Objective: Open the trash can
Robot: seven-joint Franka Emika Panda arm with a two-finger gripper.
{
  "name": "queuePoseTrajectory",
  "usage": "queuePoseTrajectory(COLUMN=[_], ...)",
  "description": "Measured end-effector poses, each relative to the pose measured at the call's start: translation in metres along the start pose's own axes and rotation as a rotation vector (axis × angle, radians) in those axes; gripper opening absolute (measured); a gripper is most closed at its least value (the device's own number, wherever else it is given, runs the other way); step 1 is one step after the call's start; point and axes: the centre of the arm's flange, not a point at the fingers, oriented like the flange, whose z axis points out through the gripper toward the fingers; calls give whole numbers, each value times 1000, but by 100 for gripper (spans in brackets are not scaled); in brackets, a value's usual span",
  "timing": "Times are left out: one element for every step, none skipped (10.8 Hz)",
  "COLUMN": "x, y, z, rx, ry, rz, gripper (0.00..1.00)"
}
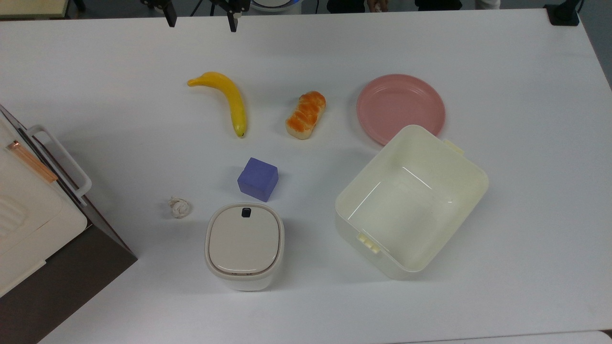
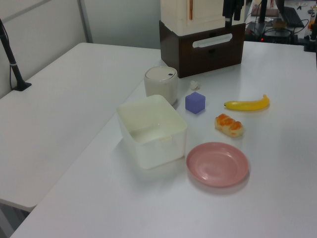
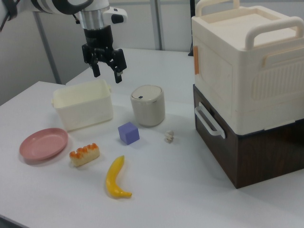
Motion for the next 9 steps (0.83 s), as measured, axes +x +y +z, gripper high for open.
queuePoseTrajectory(x=[0,0,0,0,0,0,0,0,0], y=[-1,-2,-3,-3,-4,-4,-4,-4,-5], z=[0,0,0,0,0,1,1,1,1], rx=[0,0,0,0,0,0,0,0,0], ry=[0,0,0,0,0,-1,-1,-2,-2], rz=[-5,-9,-11,-11,-12,-12,-12,-12,-13], gripper=[100,100,100,100,100,100,100,100,94])
